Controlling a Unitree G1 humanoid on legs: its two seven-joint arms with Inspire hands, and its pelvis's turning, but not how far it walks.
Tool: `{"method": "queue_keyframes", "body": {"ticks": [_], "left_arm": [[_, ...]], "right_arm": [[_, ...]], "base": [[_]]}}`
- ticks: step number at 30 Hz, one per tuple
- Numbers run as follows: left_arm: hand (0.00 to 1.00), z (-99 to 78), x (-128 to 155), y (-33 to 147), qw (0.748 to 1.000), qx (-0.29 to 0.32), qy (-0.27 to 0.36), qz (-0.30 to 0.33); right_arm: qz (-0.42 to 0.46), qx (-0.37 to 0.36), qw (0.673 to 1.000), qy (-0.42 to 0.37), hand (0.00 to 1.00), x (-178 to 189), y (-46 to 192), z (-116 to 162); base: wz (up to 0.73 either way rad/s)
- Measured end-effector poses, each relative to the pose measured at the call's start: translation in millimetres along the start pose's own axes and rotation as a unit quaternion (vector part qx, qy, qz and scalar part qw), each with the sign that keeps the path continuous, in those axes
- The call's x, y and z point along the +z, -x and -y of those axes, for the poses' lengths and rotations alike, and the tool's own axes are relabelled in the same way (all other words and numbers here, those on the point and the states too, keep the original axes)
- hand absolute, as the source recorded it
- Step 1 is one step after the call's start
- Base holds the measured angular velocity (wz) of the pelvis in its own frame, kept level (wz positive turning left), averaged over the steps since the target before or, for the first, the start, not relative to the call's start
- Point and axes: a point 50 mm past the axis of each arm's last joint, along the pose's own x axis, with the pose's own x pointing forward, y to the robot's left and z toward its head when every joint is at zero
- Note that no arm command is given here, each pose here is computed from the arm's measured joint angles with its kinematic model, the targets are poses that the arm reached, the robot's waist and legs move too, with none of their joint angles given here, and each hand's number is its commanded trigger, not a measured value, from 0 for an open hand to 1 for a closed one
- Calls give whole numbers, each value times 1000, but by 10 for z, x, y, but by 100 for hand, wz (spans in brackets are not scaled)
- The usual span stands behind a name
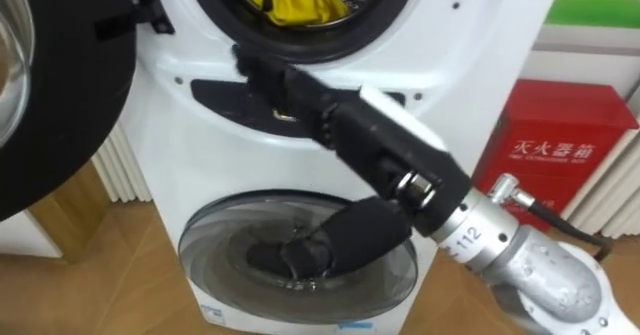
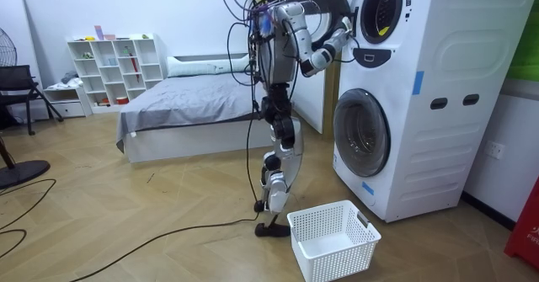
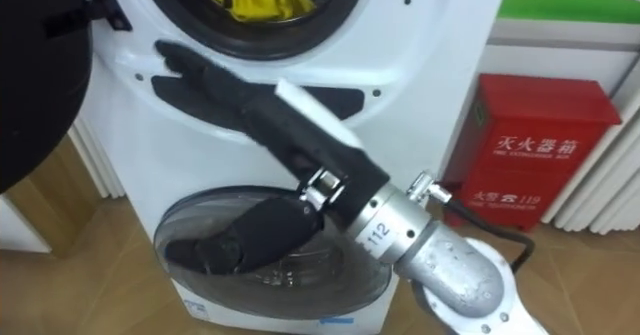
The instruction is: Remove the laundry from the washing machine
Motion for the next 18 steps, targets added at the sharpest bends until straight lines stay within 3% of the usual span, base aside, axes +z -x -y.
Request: {"method": "queue_keyframes", "body": {"ticks": [7,18], "left_arm": [[0,70,49,-7,1000,-21,22,-3],[0,86,206,-36,999,-24,47,6]], "right_arm": [[-13,-15,1000,-11,0,-35,2,19],[-14,-88,987,-134,0,-185,-39,129]], "base": [[0],[-2]]}}
